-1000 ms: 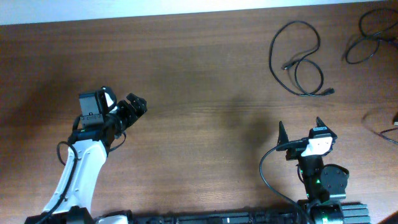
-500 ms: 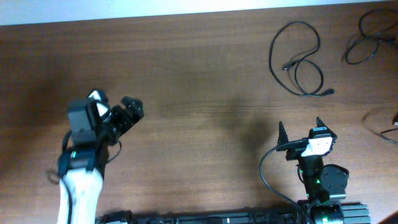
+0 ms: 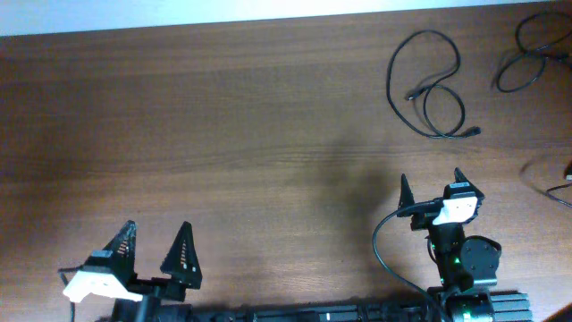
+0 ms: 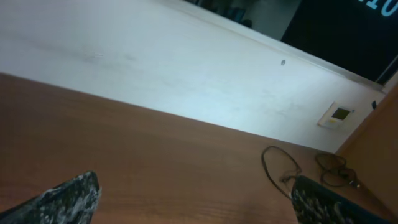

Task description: Untangle cables

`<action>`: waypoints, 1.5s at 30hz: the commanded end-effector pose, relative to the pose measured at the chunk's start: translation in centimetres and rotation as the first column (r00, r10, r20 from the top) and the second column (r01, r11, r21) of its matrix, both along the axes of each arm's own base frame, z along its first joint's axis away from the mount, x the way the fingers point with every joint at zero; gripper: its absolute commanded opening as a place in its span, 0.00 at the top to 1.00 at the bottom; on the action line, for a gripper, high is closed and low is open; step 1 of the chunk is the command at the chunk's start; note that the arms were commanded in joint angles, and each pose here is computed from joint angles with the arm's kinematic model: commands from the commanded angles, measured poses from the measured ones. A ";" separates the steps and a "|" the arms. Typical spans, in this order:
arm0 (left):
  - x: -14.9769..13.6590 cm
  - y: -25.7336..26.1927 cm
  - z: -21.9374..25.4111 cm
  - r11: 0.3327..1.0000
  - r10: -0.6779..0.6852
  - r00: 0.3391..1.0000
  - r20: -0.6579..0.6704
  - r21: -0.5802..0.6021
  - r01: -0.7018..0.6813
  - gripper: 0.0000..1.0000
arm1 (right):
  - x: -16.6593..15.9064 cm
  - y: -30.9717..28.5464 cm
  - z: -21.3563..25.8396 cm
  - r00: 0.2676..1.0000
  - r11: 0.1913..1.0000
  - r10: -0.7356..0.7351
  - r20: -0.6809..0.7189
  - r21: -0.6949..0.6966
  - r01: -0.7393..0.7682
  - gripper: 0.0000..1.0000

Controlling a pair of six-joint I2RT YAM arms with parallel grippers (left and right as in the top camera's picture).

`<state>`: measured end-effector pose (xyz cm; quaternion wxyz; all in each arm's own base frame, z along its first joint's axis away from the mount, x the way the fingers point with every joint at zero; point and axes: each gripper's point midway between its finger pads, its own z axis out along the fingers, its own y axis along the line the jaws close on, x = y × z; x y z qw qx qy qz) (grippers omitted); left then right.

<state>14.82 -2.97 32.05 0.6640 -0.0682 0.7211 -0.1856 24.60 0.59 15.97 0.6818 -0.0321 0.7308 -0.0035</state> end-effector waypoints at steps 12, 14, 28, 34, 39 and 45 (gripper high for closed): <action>9.2 1.0 -12.9 0.985 0.064 0.996 0.068 0.156 -0.074 0.01 | 0.0 -0.1 -0.3 1.000 1.000 -0.005 -0.005 0.000 0.005 0.01; 9.6 0.9 -14.2 0.956 0.052 0.995 0.087 0.285 -0.075 0.01 | 0.0 -0.1 -0.3 1.000 1.000 -0.005 -0.005 0.000 0.005 0.01; 9.7 1.5 -16.3 0.840 0.053 0.997 0.064 0.537 -0.079 0.01 | 0.0 -0.1 -0.3 1.000 1.000 -0.005 -0.005 0.000 0.005 0.01; 9.7 1.5 -16.4 0.840 0.055 0.997 0.061 0.537 -0.079 0.01 | 0.0 -0.1 -0.3 1.000 1.000 -0.005 -0.005 0.000 0.005 0.01; 9.7 1.4 -16.3 0.864 0.056 0.997 0.057 0.497 -0.077 0.01 | 0.0 -0.1 -0.3 1.000 1.000 -0.005 -0.005 0.000 0.005 0.01; 9.7 1.6 -16.4 0.909 0.081 0.996 0.039 0.407 -0.090 0.01 | 0.0 -0.1 -0.3 1.000 1.000 -0.005 -0.005 0.000 0.005 0.01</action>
